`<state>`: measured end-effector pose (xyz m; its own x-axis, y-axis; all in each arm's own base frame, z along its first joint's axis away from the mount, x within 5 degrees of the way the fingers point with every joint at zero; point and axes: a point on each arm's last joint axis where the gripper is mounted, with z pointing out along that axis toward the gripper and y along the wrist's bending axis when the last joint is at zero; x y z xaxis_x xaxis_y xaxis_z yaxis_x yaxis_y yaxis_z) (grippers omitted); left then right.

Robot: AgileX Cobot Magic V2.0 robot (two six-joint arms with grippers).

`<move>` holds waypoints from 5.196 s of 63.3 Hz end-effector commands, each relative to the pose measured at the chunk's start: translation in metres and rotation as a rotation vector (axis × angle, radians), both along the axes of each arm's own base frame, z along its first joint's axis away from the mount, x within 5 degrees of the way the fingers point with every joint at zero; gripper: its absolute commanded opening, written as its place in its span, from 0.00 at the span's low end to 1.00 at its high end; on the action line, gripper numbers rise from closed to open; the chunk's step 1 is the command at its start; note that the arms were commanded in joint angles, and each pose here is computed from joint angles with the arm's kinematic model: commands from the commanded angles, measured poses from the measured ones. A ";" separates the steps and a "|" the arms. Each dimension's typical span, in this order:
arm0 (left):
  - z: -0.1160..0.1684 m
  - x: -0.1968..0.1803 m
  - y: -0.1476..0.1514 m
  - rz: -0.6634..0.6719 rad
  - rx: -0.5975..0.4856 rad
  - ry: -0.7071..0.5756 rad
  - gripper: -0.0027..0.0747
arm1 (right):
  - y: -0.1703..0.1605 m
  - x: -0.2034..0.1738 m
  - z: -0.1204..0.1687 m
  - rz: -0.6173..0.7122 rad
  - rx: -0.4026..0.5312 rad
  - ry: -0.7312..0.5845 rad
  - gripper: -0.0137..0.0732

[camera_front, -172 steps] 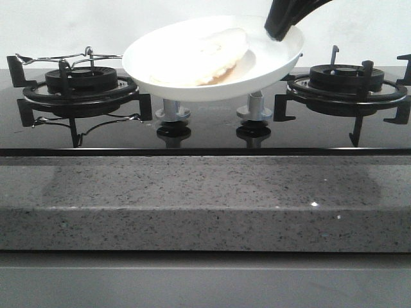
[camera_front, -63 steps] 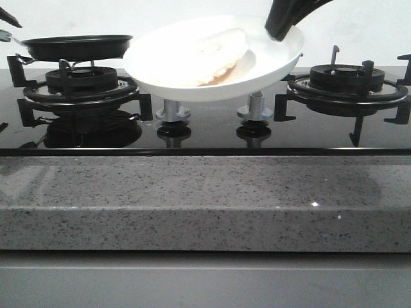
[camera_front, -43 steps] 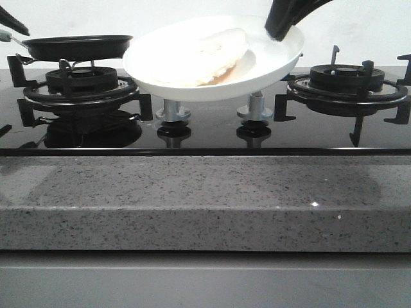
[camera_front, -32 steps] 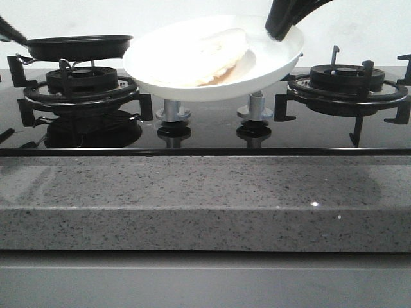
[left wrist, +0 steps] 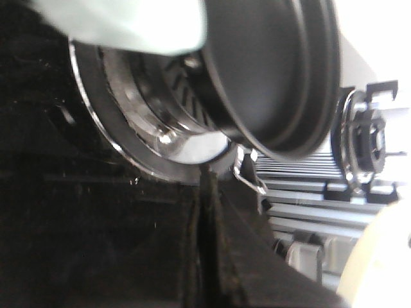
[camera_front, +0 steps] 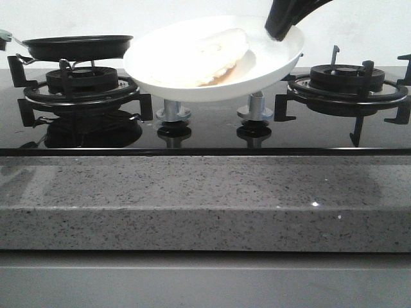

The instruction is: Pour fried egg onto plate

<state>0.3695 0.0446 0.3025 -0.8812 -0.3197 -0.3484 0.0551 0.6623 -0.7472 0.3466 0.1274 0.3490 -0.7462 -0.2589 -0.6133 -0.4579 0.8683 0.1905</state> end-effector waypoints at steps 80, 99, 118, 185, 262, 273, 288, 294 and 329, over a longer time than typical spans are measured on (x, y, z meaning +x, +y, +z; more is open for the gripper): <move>0.048 -0.226 -0.088 0.181 0.595 -0.991 0.01 | -0.003 0.016 0.038 -0.124 0.148 -0.154 0.09; 0.048 -0.226 -0.088 0.181 0.595 -0.991 0.01 | -0.015 0.088 0.025 -0.267 0.223 -0.143 0.09; 0.048 -0.226 -0.088 0.181 0.595 -0.991 0.01 | -0.018 0.113 -0.017 -0.272 0.153 -0.036 0.09; 0.048 -0.226 -0.088 0.181 0.595 -0.991 0.01 | -0.029 0.082 0.034 -0.227 0.036 -0.043 0.08; 0.048 -0.226 -0.088 0.181 0.595 -0.991 0.01 | -0.111 -0.259 -0.008 -0.330 0.037 -0.799 0.08; 0.048 -0.226 -0.088 0.181 0.595 -0.991 0.01 | -0.116 -0.287 -0.036 -0.339 0.073 -0.901 0.08; 0.048 -0.226 -0.088 0.181 0.595 -0.991 0.01 | -0.118 -0.297 -0.043 -0.342 0.088 -0.940 0.08; 0.048 -0.226 -0.088 0.181 0.595 -0.991 0.01 | -0.118 -0.297 -0.043 -0.342 0.088 -0.940 0.08; 0.048 -0.226 -0.088 0.181 0.595 -0.991 0.01 | -0.118 -0.297 -0.043 -0.342 0.088 -0.940 0.08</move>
